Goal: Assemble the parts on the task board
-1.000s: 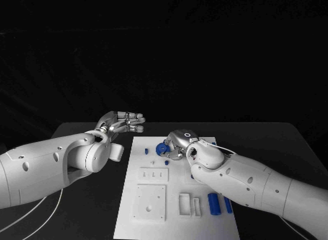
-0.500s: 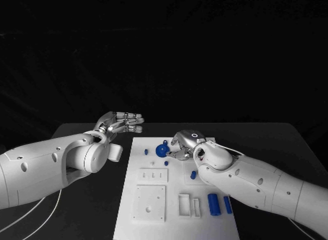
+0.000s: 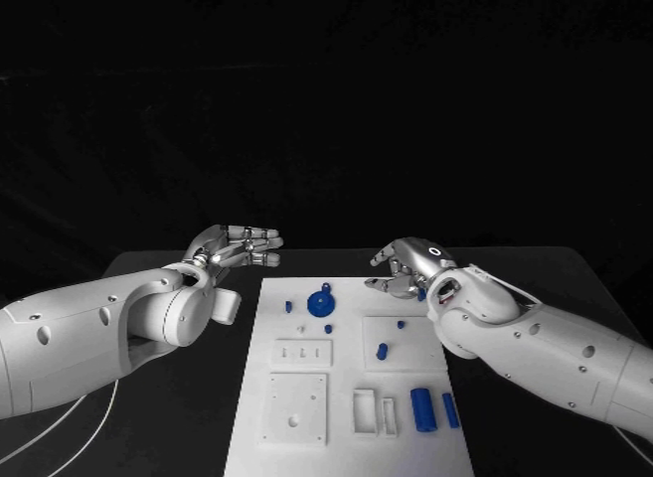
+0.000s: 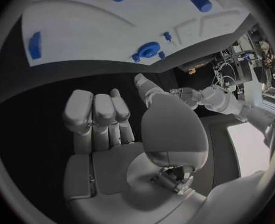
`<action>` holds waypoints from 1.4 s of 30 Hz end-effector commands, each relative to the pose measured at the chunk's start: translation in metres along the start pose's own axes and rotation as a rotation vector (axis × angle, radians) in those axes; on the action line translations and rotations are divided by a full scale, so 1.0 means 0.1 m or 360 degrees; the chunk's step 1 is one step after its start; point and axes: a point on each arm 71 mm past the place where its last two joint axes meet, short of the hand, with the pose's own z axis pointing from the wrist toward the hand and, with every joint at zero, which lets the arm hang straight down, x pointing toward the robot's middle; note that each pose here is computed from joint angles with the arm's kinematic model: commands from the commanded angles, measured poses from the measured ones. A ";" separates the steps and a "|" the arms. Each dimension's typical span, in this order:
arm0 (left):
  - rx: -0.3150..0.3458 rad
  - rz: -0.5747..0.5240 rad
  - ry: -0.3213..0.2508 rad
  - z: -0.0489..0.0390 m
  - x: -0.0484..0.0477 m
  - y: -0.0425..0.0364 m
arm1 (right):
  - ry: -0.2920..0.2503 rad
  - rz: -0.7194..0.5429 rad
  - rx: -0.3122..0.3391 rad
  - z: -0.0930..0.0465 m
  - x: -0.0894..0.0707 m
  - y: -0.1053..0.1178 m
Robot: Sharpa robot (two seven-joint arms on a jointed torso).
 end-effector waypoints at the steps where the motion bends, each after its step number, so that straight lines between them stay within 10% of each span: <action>1: 0.0036 -0.0020 0.0044 -0.003 0.009 -0.023 | 0.0039 0.0204 -0.0140 -0.06 -0.09 -0.16; 15: 0.0057 -0.0033 0.0082 -0.014 -0.019 -0.009 | 0.0158 0.0336 -0.0028 -0.26 -0.25 -0.98; 42: 0.0052 -0.0043 0.0113 0.002 -0.004 0.053 | 0.0299 0.0288 0.0044 -0.21 0.07 -1.12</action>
